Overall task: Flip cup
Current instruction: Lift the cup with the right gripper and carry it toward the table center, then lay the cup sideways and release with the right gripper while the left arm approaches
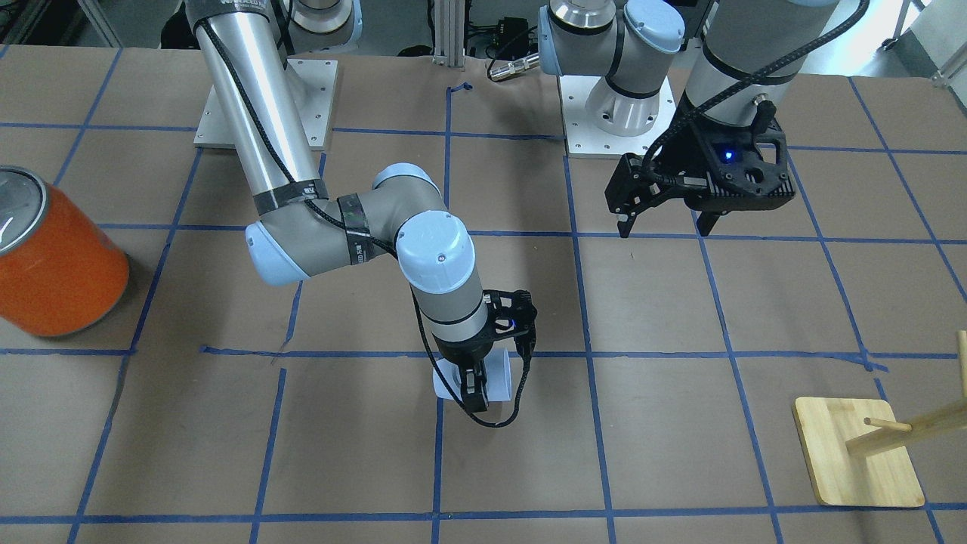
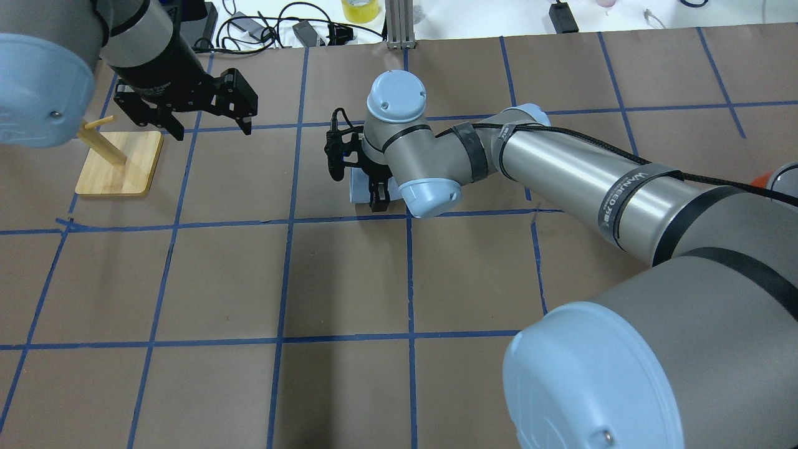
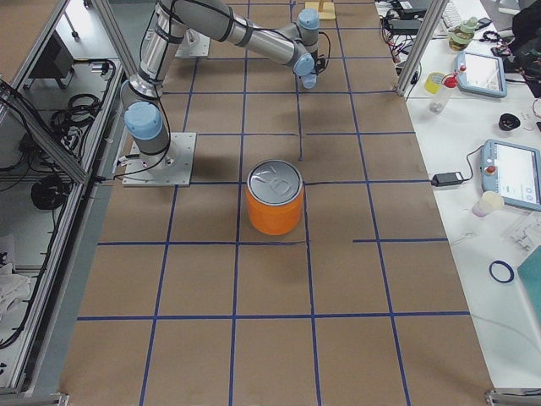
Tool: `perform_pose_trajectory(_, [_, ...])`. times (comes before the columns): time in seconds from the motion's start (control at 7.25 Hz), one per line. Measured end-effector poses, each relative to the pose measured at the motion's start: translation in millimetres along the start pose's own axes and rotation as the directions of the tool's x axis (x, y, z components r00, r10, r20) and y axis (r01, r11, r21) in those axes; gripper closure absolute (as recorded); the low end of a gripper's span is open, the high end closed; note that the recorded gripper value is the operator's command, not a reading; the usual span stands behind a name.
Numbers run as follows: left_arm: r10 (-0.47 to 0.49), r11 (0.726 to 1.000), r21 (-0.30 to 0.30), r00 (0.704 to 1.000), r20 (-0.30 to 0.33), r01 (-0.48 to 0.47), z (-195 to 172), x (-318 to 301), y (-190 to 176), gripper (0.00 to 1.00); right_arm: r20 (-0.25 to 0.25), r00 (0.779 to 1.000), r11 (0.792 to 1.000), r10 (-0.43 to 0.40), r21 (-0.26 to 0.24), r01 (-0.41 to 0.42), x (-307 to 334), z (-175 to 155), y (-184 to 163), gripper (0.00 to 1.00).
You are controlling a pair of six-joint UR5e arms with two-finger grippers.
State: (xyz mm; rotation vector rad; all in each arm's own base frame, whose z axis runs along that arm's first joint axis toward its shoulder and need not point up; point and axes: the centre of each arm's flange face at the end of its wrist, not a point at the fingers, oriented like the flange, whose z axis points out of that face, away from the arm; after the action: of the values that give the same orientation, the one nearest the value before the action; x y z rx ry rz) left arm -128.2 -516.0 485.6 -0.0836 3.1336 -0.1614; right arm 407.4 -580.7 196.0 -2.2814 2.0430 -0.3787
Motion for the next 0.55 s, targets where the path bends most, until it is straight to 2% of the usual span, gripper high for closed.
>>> perform_pose_trajectory(0.14, [0.000, 1.000, 0.000, 1.000, -0.001, 0.000, 0.0, 0.1, 0.0, 0.00, 0.002, 1.000, 1.000, -0.005, 0.002, 0.005, -1.2, 1.6, -2.4, 0.41])
perform_pose_trajectory(0.28, [0.000, 1.000, -0.001, 1.000, -0.002, 0.000, 0.4, 0.2, 0.1, 0.00, 0.004, 1.000, 1.000, -0.008, 0.007, 0.008, -1.9, 2.5, -4.0, 0.09])
perform_pose_trajectory(0.41, [-0.001, 1.000, -0.004, 1.000, -0.002, 0.001, 0.9, -0.1, 0.4, 0.00, 0.009, 1.000, 1.000, -0.008, 0.016, 0.008, -2.6, 4.3, -5.0, 0.00])
perform_pose_trajectory(0.55, [-0.001, 1.000, -0.005, 1.000, -0.002, 0.001, 1.1, -0.3, 0.4, 0.00, 0.015, 1.000, 1.000, -0.008, 0.022, 0.008, -3.1, 6.1, -5.6, 0.00])
